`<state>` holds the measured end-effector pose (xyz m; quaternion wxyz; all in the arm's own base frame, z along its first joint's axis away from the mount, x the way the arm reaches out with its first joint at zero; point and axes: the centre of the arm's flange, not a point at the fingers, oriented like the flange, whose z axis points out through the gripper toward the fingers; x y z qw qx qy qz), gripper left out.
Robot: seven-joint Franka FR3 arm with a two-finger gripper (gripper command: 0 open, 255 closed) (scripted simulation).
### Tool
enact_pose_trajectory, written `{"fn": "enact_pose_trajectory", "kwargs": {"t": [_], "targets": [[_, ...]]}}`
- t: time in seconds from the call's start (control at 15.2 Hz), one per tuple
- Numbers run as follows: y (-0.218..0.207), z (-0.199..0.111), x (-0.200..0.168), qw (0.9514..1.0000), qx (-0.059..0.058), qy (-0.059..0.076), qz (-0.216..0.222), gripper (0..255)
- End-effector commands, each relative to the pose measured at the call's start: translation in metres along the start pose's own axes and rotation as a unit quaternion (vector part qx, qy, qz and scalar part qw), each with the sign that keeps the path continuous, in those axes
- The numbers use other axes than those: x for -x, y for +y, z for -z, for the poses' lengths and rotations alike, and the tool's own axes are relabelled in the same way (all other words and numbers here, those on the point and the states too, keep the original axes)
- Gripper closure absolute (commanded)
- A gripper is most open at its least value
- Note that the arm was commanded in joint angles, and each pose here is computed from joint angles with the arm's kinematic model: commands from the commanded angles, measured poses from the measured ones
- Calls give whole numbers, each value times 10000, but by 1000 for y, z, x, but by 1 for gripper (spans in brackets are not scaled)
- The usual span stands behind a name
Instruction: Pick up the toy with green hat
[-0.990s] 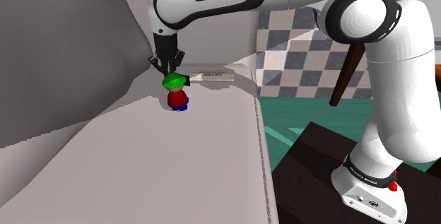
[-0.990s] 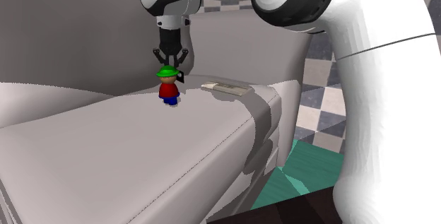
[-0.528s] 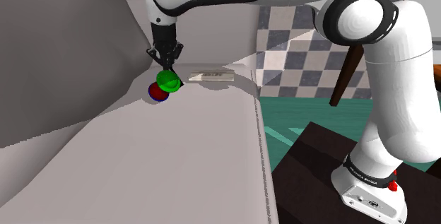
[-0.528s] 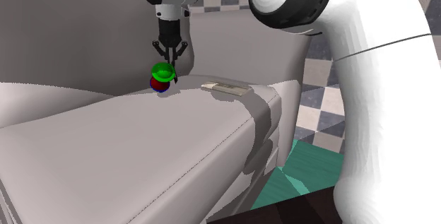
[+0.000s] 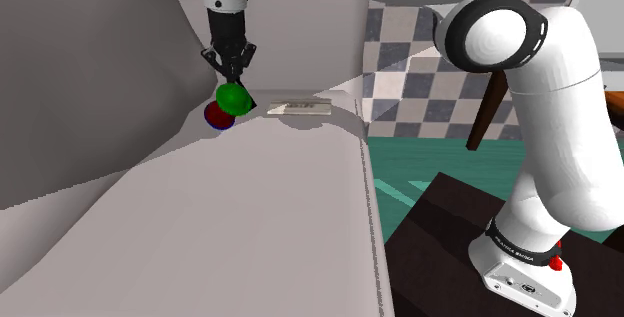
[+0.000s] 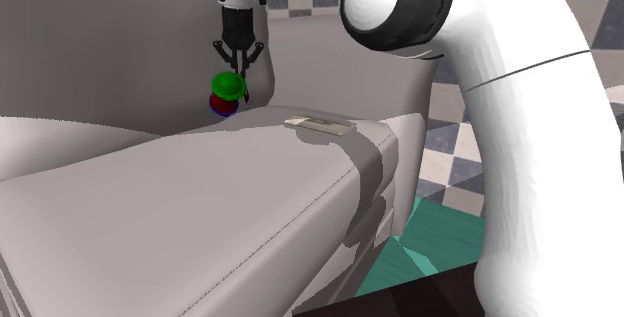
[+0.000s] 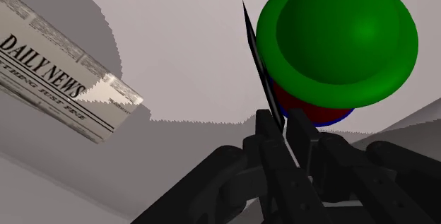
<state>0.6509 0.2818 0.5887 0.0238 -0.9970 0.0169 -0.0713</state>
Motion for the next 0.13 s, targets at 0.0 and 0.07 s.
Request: {"fn": "enact_pose_trajectory", "kwargs": {"t": [0.0,0.07], "targets": [[0,6,-1,10000,0,2,-1,255],[0,6,-1,10000,0,2,-1,255]]}}
